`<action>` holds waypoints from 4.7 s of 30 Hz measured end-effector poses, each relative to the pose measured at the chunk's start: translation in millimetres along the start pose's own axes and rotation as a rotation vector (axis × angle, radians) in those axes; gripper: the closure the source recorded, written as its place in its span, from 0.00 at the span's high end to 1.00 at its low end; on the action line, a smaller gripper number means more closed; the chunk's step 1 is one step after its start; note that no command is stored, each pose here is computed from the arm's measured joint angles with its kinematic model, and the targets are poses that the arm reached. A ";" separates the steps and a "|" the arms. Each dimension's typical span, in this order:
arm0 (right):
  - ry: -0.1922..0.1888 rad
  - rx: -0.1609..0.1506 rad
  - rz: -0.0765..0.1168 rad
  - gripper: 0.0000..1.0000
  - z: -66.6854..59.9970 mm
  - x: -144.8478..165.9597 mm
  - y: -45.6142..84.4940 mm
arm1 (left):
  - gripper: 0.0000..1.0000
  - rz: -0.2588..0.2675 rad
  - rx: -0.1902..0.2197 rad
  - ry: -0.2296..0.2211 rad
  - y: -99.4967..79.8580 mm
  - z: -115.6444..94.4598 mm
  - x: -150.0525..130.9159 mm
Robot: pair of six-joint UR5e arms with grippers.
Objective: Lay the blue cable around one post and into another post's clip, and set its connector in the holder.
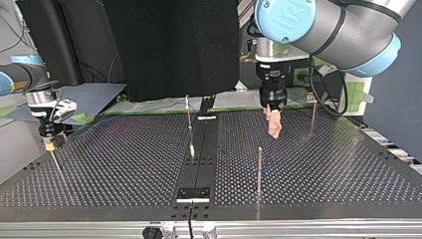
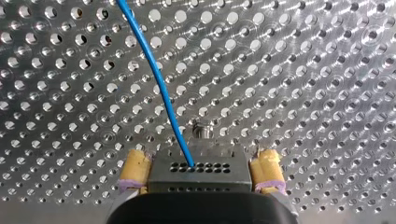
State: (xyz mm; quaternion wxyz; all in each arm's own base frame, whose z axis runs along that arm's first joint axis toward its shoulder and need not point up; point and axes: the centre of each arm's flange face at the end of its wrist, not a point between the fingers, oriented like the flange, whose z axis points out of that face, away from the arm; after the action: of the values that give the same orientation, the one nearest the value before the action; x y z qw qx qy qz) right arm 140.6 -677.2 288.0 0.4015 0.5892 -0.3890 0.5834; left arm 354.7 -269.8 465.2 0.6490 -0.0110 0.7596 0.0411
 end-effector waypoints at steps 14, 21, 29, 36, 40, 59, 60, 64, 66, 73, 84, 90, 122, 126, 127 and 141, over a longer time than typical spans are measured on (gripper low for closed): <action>0.002 0.002 -0.001 1.00 0.3 0.2 -0.9 | 1.00 0.003 -0.004 0.001 0.9 0.4 0.1; 0.002 0.003 0.000 1.00 0.5 0.2 -1.7 | 1.00 0.001 -0.006 0.001 1.2 0.8 0.1; 0.003 0.004 0.001 1.00 0.6 0.3 -1.9 | 1.00 -0.001 -0.006 0.001 1.3 0.8 0.1; 0.003 0.004 0.002 1.00 0.6 0.3 -1.8 | 1.00 -0.003 -0.008 0.004 1.6 0.6 2.2; 0.002 0.004 0.002 1.00 0.6 0.2 -2.0 | 1.00 -0.007 -0.007 0.005 1.4 0.8 2.8; 0.000 0.004 0.004 1.00 0.3 0.0 -2.1 | 1.00 -0.017 0.023 0.003 -4.7 -2.4 18.3; 0.000 0.004 0.004 1.00 0.3 0.0 -2.0 | 1.00 -0.018 0.030 0.003 -5.7 -2.5 21.1; 0.001 0.004 0.004 1.00 0.3 0.1 -1.6 | 1.00 -0.028 0.070 0.006 -10.8 -3.3 35.9; 0.001 0.004 0.004 1.00 0.4 0.1 -1.6 | 1.00 -0.032 0.088 0.006 -13.1 -3.8 42.3; 0.000 0.006 0.003 1.00 0.4 0.1 -2.3 | 1.00 -0.022 0.165 0.011 -20.7 -5.4 71.6; 0.001 0.007 0.000 1.00 0.6 0.3 -2.9 | 1.00 0.021 0.257 0.062 -32.6 2.5 130.3; 0.000 0.006 0.000 1.00 0.5 0.2 -2.8 | 1.00 0.062 0.290 0.107 -39.3 6.0 171.7; -0.003 0.008 0.000 1.00 0.3 -0.2 -3.8 | 1.00 0.085 0.301 0.253 -20.3 -25.5 327.8; -0.003 0.008 0.000 1.00 0.3 -0.2 -3.7 | 1.00 0.086 0.296 0.282 -14.4 -31.7 349.0; -0.003 0.007 0.000 1.00 0.3 -0.2 -3.7 | 1.00 0.085 0.294 0.288 -12.5 -33.9 354.2; -0.002 0.009 -0.001 1.00 0.5 -0.1 -4.5 | 1.00 0.005 0.283 0.261 -1.2 -45.0 374.0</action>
State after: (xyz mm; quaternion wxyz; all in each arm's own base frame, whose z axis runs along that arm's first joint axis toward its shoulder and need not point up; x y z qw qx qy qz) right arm 144.9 -676.0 287.9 0.3990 0.5917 -0.3864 0.5843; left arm 251.6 -260.8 102.9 0.5399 0.0768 0.8356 -0.0661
